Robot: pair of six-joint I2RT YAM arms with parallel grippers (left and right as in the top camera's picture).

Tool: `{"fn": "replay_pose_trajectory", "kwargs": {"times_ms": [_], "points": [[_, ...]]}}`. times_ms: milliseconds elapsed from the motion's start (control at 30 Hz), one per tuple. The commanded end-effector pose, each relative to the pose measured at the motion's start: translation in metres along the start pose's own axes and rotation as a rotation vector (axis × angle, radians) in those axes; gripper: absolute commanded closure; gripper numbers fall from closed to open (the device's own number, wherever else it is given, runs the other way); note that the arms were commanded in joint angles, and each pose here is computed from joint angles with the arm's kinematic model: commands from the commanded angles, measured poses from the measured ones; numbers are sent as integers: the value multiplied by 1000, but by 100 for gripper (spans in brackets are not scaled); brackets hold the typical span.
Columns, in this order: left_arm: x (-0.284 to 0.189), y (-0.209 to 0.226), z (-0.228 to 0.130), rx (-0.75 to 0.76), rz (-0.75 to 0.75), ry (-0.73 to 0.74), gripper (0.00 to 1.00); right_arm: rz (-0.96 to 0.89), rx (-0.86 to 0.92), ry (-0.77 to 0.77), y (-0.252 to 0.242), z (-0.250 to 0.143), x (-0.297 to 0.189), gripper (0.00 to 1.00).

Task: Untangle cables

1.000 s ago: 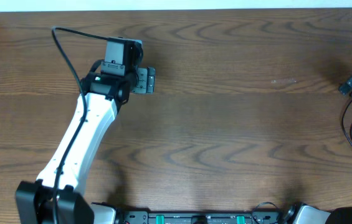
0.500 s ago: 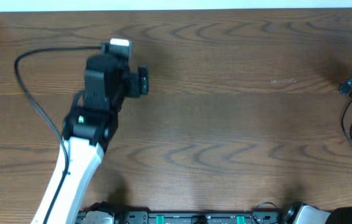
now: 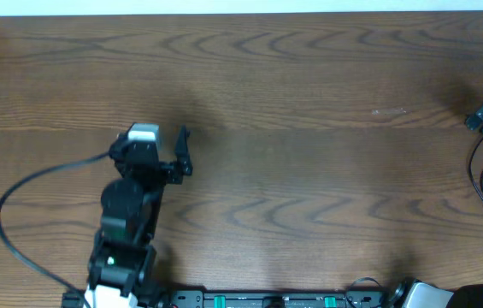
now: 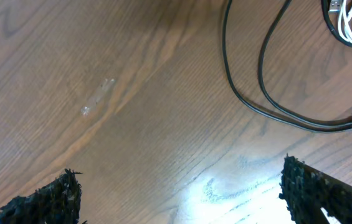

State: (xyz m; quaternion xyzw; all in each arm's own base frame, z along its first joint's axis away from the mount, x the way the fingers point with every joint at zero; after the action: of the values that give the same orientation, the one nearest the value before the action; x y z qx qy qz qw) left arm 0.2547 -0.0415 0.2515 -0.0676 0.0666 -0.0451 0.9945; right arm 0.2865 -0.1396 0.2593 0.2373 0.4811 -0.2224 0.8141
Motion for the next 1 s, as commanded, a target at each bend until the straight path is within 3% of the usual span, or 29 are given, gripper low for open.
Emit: {"fn": "replay_pose_trajectory", "kwargs": {"times_ms": [0,200,433,967], "points": [[-13,7,-5,-13,7,-147,12,8,-4,-16,3,3,-5,1],[-36,13,-29,-41,-28,-365,12,8,-4,-16,3,3,-5,1],[-53,23,-30,-52,36,-387,12,8,-4,-17,3,3,-5,1],[-51,34,-85,-8,97,-115,12,8,-4,-16,3,3,-5,1]]}}
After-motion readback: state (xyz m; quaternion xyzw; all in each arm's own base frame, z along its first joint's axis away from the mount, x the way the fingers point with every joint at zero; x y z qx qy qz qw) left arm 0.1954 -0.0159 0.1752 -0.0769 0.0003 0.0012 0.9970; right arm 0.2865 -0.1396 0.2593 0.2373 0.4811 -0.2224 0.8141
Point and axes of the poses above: each gripper's point midway between its finger pads, its own x axis out along the fingers, its own y axis along the line the jaws close on, z = x × y, the point moved 5 cm from there along -x, back along the fingers, and after that the axes turned 5 degrees about -x, right-handed, at the moved point
